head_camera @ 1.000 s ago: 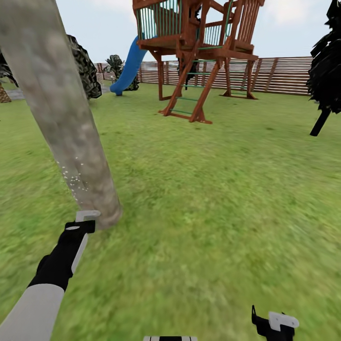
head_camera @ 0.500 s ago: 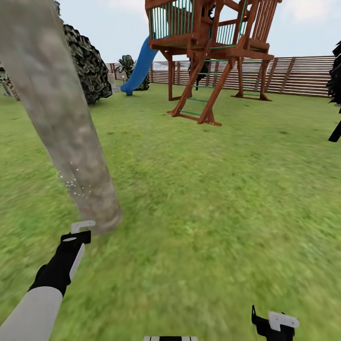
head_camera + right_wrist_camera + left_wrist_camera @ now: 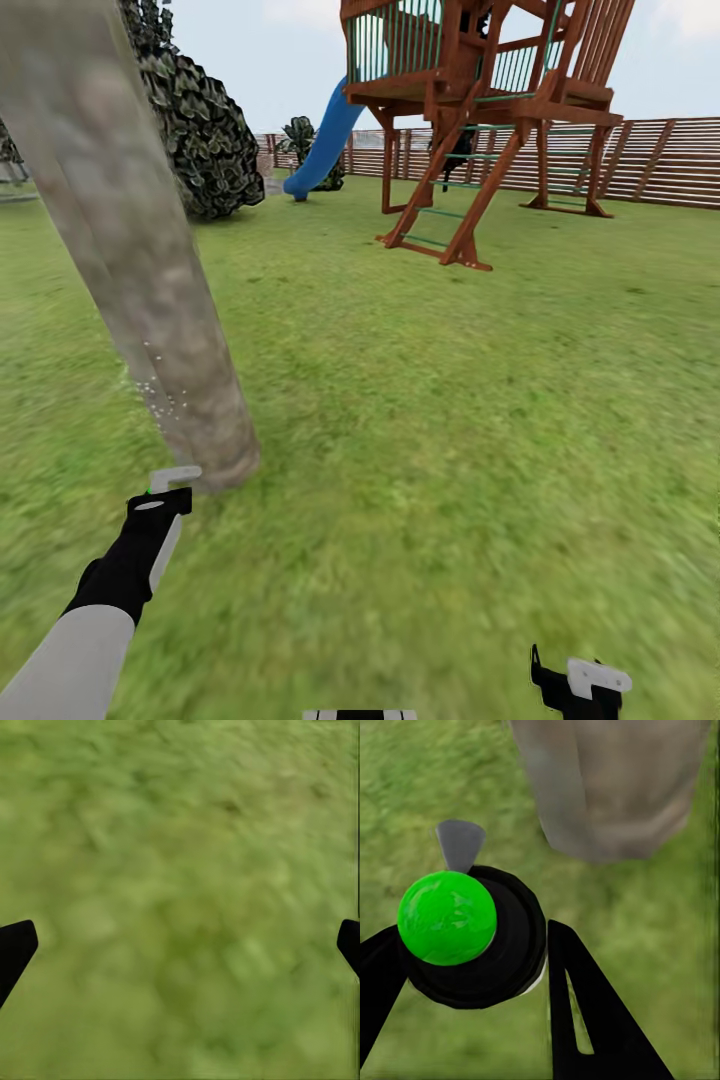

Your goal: In the garden, pick up the pesticide atomizer on the floor and spray pesticide onto both trees until each tree trunk is fully covered.

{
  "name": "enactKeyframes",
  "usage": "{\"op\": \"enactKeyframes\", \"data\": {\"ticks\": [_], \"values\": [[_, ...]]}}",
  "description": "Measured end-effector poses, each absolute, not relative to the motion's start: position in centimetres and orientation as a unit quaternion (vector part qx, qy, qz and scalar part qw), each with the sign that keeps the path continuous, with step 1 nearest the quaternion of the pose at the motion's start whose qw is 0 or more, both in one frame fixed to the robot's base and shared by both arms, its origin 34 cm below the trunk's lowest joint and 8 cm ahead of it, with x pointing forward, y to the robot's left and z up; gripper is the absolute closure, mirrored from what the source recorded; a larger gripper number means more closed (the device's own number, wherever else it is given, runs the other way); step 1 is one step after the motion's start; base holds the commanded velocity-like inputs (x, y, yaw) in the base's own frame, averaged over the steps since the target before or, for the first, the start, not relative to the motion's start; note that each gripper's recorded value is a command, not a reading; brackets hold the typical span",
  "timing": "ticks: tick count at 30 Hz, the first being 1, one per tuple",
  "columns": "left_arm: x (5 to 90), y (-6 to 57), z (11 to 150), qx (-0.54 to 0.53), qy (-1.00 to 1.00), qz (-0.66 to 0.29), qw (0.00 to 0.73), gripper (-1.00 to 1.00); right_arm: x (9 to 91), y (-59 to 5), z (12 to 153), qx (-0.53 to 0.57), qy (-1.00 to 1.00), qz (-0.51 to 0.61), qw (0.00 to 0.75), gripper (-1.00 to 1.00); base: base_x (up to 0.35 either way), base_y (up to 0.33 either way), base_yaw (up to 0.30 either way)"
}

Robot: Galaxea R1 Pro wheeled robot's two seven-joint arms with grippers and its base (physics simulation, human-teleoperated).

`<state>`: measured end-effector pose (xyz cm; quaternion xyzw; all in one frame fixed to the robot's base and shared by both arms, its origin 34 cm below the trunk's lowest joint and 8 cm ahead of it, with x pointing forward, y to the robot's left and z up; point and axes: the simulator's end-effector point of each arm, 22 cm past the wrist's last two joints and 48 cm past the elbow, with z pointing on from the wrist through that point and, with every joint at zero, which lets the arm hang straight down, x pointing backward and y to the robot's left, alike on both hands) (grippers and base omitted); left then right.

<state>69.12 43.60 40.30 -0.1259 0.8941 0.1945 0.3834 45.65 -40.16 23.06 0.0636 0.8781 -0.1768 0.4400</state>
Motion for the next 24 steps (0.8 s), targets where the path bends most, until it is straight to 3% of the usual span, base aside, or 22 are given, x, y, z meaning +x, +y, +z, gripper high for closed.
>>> {"op": "enactKeyframes", "data": {"ticks": [7, 19, 24], "values": [[69.1, 43.64, 40.3, -0.127, 0.894, 0.194, 0.383, 1.0, 45.65, -40.16, 23.06, 0.064, 0.878, -0.177, 0.44, -1.0, 0.159, -0.265, 0.009], [69.11, 43.67, 40.32, -0.128, 0.894, 0.194, 0.384, 1.0, 45.65, -40.14, 23.05, 0.064, 0.878, -0.177, 0.44, -1.0, 0.105, -0.265, 0.254], [69.1, 43.69, 40.32, -0.128, 0.894, 0.194, 0.384, 1.0, 45.65, -40.11, 23.05, 0.064, 0.878, -0.176, 0.44, -1.0, 0.148, -0.26, 0.059]]}}
